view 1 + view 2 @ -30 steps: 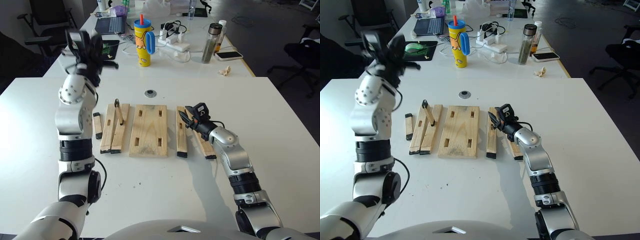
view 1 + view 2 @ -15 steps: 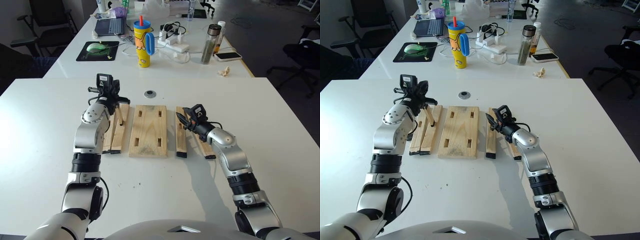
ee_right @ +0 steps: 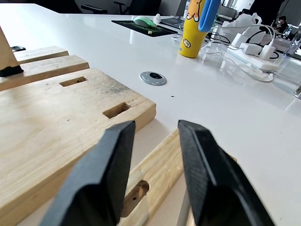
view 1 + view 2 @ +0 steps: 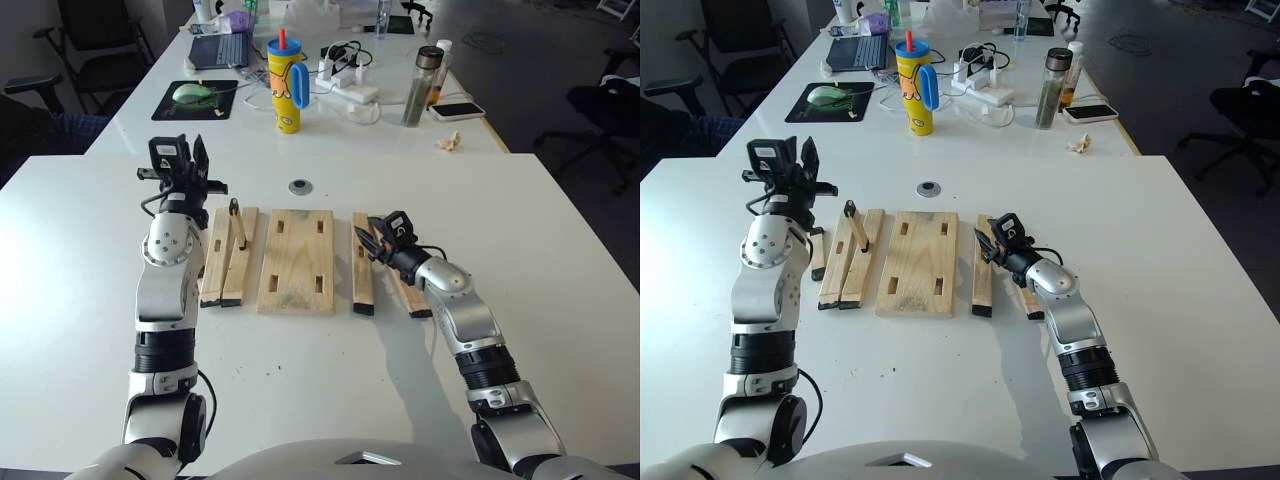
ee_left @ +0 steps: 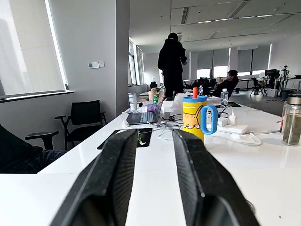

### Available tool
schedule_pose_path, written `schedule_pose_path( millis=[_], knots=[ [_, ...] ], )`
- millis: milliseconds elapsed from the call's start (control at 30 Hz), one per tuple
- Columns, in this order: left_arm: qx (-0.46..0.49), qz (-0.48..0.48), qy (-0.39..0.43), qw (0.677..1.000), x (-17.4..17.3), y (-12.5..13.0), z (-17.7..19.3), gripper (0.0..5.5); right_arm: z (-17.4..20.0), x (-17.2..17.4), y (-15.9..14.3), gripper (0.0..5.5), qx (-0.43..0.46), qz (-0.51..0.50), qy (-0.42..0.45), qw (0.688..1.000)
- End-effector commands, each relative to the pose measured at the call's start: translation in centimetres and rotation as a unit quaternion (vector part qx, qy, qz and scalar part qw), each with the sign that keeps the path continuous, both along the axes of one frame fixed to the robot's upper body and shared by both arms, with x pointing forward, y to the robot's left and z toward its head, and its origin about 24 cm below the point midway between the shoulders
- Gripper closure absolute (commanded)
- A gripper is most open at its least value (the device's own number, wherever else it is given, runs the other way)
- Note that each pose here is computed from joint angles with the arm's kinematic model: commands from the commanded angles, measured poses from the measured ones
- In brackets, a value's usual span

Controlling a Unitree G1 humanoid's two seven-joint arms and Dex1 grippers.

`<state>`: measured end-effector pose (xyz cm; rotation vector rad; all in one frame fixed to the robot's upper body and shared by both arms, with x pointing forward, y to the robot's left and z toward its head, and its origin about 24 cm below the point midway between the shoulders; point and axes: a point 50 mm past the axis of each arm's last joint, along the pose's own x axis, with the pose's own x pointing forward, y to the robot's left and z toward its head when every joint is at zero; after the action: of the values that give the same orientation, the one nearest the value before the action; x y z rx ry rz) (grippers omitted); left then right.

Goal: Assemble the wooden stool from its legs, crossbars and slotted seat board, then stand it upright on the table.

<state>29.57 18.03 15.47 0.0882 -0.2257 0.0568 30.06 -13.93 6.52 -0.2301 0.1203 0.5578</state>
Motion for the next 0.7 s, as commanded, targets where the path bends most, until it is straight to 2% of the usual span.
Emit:
schedule_pose_path(
  millis=[33,200,533,700],
  knots=[
    [-0.023,-0.02,0.063,0.998,-3.0,-1.7,-3.1,3.56,-0.4,-0.2,-0.2,3.82,-0.005,-0.002,0.006,1.0],
    [-0.023,-0.032,0.1,0.994,-3.9,-2.5,-4.6,2.85,-0.3,-0.2,-0.3,3.82,-0.006,0.002,0.008,1.0],
    [0.003,-0.021,0.16,0.987,-1.9,-2.1,-6.7,2.85,0.0,0.3,0.2,3.82,-0.011,0.015,0.004,1.0],
    [0.004,-0.025,0.161,0.987,-1.9,-2.3,-6.7,3.46,-0.4,0.0,0.3,3.82,-0.013,0.015,0.009,1.0]
  ],
)
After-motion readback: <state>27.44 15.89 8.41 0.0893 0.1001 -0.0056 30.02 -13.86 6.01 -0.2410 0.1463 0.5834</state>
